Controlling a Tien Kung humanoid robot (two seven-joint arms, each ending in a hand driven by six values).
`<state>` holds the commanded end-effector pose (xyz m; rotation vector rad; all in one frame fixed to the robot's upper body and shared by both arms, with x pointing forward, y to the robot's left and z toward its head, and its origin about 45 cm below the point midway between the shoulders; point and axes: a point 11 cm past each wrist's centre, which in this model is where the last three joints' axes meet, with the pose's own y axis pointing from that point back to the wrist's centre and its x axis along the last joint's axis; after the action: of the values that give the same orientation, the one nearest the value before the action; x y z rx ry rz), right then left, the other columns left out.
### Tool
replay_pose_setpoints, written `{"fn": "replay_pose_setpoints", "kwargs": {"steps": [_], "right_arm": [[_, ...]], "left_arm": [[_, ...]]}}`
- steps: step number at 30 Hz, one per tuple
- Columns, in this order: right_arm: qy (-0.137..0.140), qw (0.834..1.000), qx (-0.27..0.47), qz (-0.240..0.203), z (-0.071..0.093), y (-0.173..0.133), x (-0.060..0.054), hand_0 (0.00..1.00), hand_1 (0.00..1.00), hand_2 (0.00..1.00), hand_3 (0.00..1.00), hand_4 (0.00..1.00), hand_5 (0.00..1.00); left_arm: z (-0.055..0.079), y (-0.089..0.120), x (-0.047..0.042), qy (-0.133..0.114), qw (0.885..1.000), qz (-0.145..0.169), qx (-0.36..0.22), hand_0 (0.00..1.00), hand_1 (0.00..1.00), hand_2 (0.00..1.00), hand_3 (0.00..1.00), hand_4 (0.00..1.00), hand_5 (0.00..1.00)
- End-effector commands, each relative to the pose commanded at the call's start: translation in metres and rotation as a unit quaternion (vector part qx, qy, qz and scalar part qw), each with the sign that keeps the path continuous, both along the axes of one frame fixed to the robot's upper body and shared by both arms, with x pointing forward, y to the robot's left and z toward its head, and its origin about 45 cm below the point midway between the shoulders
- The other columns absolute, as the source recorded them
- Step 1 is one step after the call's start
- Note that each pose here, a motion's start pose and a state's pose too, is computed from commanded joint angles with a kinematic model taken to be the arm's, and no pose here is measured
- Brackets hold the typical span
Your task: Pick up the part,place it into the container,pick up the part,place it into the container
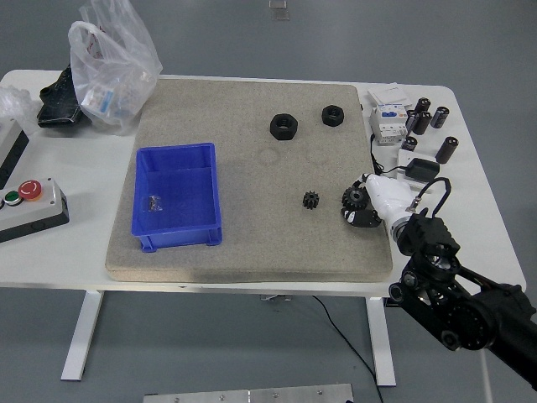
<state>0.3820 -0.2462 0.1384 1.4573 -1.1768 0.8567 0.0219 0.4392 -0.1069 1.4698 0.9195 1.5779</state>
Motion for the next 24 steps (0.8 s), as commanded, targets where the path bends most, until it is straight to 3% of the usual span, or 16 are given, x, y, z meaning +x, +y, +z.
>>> {"fn": "replay_pose_setpoints", "kwargs": {"steps": [2, 3, 13, 19, 24], "right_arm": [[-0.005, 1.000, 0.001, 0.003, 0.002, 0.001, 0.001, 0.303, 0.547, 0.479, 0.599, 0.226, 0.134], [-0.010, 1.000, 0.003, 0.006, 0.003, 0.002, 0.001, 0.270, 0.462, 0.294, 0.469, 0.156, 0.095], [-0.051, 0.996, 0.013, 0.071, 0.024, 0.037, 0.009, 0.256, 0.449, 0.273, 0.450, 0.118, 0.089], [-0.084, 0.983, 0.053, 0.157, 0.057, 0.100, 0.007, 0.247, 0.438, 0.264, 0.444, 0.118, 0.078], [-0.112, 0.958, 0.080, 0.251, 0.085, 0.168, -0.012, 0.246, 0.440, 0.268, 0.445, 0.129, 0.067]], "left_arm": [[0.000, 0.000, 0.0002, 0.000, 1.000, 0.000, 0.000, 0.664, 0.454, 0.526, 0.626, 0.624, 0.241], [0.000, 0.000, 0.0003, 0.000, 1.000, 0.000, 0.000, 0.664, 0.454, 0.527, 0.627, 0.625, 0.242], [0.000, 0.001, 0.0009, 0.000, 1.000, 0.000, 0.001, 0.664, 0.454, 0.526, 0.627, 0.625, 0.242], [0.001, 0.002, 0.0014, 0.000, 1.000, -0.001, 0.001, 0.665, 0.459, 0.527, 0.627, 0.625, 0.240], [0.001, 0.002, -0.0004, 0.003, 1.000, 0.000, 0.002, 0.665, 0.459, 0.527, 0.626, 0.624, 0.241]]}}
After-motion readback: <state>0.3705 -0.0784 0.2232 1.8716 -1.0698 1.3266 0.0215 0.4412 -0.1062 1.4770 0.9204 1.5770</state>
